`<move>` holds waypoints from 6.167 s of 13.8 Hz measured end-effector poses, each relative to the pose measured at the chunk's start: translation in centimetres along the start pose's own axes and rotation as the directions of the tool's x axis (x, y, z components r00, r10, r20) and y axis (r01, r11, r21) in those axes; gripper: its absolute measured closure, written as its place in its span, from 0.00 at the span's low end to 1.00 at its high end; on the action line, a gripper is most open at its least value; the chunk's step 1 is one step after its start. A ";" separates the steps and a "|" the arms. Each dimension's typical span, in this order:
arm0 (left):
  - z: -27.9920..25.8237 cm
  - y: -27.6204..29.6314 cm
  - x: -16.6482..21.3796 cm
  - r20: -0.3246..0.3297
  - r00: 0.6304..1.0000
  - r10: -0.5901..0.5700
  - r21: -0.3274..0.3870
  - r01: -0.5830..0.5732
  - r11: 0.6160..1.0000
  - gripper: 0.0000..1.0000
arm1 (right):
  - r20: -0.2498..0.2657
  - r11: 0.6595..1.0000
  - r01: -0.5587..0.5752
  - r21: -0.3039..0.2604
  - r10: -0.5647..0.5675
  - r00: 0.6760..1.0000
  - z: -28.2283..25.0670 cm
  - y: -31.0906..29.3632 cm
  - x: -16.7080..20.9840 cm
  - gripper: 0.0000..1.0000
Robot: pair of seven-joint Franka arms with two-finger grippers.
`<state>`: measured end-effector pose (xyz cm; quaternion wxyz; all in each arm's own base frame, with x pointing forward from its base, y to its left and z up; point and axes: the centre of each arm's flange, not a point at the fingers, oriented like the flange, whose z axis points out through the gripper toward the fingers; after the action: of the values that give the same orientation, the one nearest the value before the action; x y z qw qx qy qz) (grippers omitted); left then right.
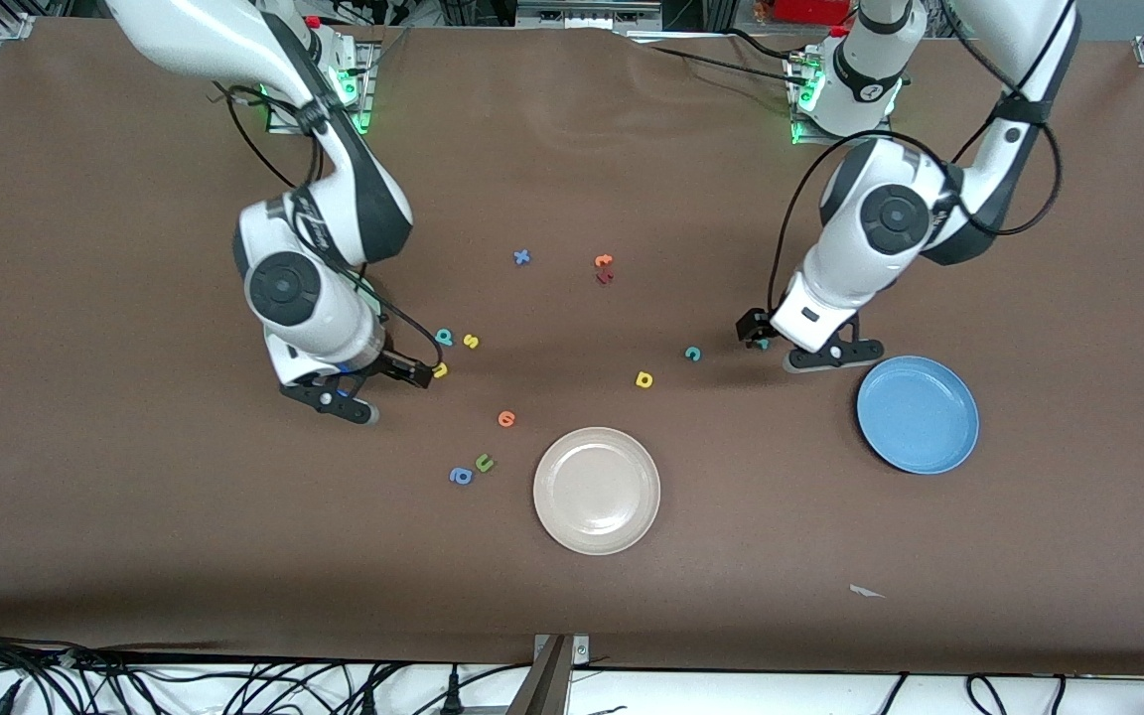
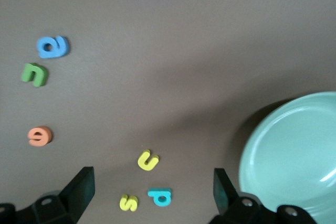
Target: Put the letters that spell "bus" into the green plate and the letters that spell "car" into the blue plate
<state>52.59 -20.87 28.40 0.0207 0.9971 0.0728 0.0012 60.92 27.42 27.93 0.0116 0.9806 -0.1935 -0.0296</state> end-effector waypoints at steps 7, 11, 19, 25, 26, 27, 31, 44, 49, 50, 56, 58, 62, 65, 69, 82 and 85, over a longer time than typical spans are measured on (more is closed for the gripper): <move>6.5 -0.2 -2.3 -0.010 1.000 0.024 0.058 -0.024 0.998 0.00 | 0.002 0.987 -0.161 -0.016 0.161 0.987 7.0 -4.1 -3.8 0.30; 10.8 -0.6 -2.9 0.040 0.999 0.011 0.048 -0.013 0.999 0.07 | 0.009 0.984 -0.174 -0.043 0.174 0.985 8.7 -3.7 -3.9 0.36; 11.4 -1.2 -2.7 0.049 0.999 0.004 0.048 -0.007 0.999 0.30 | 0.005 0.981 -0.187 -0.060 0.187 0.982 10.2 -2.7 -3.3 0.67; 11.4 -1.9 -2.2 0.049 0.999 -0.007 0.045 0.005 0.999 0.46 | -0.008 0.979 -0.197 -0.059 0.196 0.980 9.4 -2.3 -2.5 0.72; 11.4 -1.8 -2.1 0.048 0.999 -0.006 0.045 0.004 0.999 0.49 | -0.015 0.978 -0.196 -0.067 0.195 0.981 8.5 -1.7 -1.7 0.72; 11.4 -1.8 -2.2 0.048 0.999 -0.006 0.044 0.004 0.999 0.50 | -0.017 0.980 -0.183 -0.082 0.182 0.983 7.2 -0.9 -0.9 0.72; 11.3 -1.6 -2.1 0.045 0.999 -0.004 0.042 0.002 0.999 0.60 | 0.005 0.981 -0.101 -0.164 0.103 0.995 2.3 5.2 3.1 0.72; 11.2 -1.6 -2.0 0.043 0.999 -0.001 0.040 -0.001 0.999 0.81 | 0.047 0.983 -0.071 -0.167 0.080 0.996 4.9 13.6 -1.5 0.29; 11.2 -1.6 -2.0 0.044 0.999 0.006 0.040 -0.007 0.999 0.81 | -0.003 0.983 -0.142 -0.119 0.143 0.990 1.5 4.8 -5.2 0.00; 11.1 -1.5 -2.0 0.043 0.999 0.005 0.040 -0.007 0.999 0.81 | -0.010 0.975 -0.189 -0.114 0.189 0.982 1.9 2.5 -6.9 0.00; 6.3 -3.7 5.0 0.061 0.998 0.011 0.101 -0.017 0.995 0.81 | -0.053 0.889 -0.443 -0.116 0.440 0.896 8.6 -3.0 -10.8 0.03; 3.5 -6.4 8.4 0.071 0.996 0.057 0.115 -0.064 0.991 0.81 | -0.066 0.860 -0.504 -0.079 0.500 0.863 10.0 -2.2 -10.3 0.12; 2.0 -14.3 13.0 0.069 0.991 0.112 0.104 -0.119 0.988 0.81 | -0.072 0.829 -0.557 -0.058 0.553 0.830 10.9 -1.9 -10.2 0.19; 4.6 -19.6 14.6 0.105 0.985 0.134 0.108 -0.145 0.984 0.81 | -0.072 0.826 -0.560 -0.056 0.556 0.828 10.9 -1.9 -10.2 0.30; 4.9 -19.5 15.6 0.102 0.971 0.217 0.095 -0.227 0.969 0.48 | -0.072 0.826 -0.562 -0.045 0.559 0.826 10.6 -2.1 -10.1 0.63; 9.9 9.0 2.9 0.138 0.990 -0.009 0.049 0.003 0.999 0.01 | -0.039 0.905 -0.355 -0.235 0.356 0.934 2.7 8.3 -0.4 0.63; 12.7 10.3 -0.2 0.155 0.988 -0.001 0.049 -0.006 0.999 0.06 | 0.013 0.924 -0.269 -0.273 0.283 0.959 4.9 15.1 0.3 0.63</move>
<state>53.92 -31.57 16.15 0.0019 0.9945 0.0697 -0.0782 55.15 13.28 23.56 0.1435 0.9317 -0.3240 -0.0795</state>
